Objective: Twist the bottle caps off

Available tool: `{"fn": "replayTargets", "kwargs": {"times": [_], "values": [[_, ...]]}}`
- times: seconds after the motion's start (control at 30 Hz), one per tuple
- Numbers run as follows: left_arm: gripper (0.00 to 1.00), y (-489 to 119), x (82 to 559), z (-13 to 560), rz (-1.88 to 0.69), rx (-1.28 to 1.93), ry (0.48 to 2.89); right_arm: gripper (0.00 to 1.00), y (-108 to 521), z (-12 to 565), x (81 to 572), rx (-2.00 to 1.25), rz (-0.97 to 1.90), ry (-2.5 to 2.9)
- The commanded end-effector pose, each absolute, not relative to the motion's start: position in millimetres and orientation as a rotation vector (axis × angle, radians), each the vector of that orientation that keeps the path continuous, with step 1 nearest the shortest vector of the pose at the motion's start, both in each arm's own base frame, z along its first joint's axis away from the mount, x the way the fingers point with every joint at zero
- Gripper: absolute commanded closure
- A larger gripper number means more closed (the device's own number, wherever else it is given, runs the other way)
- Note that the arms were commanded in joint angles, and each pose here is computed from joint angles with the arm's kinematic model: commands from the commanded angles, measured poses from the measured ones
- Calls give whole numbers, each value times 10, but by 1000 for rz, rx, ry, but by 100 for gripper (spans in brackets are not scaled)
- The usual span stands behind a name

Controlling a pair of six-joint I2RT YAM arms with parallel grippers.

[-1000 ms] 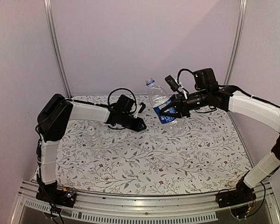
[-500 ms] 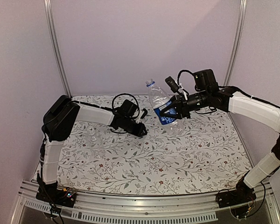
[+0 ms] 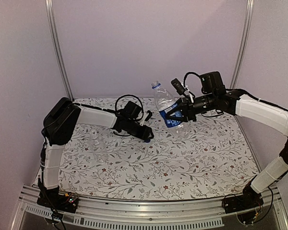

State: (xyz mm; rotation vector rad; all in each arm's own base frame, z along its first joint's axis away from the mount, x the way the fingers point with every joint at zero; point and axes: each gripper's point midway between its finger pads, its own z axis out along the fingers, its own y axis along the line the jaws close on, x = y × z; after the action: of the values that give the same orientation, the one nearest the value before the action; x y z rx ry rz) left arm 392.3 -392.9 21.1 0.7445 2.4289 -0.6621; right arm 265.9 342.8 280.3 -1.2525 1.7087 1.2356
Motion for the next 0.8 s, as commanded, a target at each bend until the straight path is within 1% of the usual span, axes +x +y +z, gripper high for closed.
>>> {"fn": "replayTargets", "kwargs": {"times": [0.0, 0.2, 0.43, 0.57, 0.63, 0.77], "values": [[35, -3997, 3951, 755, -691, 748, 2326, 67, 3333, 2905, 2733, -1199, 1206, 1693], [26, -3911, 3981, 1472, -744, 690, 2183, 67, 3170, 2860, 2827, -1103, 1173, 1716], [20, -3788, 3865, 2488, -858, 656, 1992, 65, 3086, 2836, 2832, -1068, 1151, 1728], [18, -3770, 3640, 3041, -956, 710, 1861, 64, 3093, 2835, 2825, -1075, 1156, 1721], [17, -3797, 3444, 3324, -1045, 776, 1771, 64, 3099, 2832, 2829, -1076, 1163, 1720], [11, -3847, 3131, 3704, -1187, 879, 1632, 63, 3126, 2836, 2821, -1089, 1188, 1711]]}}
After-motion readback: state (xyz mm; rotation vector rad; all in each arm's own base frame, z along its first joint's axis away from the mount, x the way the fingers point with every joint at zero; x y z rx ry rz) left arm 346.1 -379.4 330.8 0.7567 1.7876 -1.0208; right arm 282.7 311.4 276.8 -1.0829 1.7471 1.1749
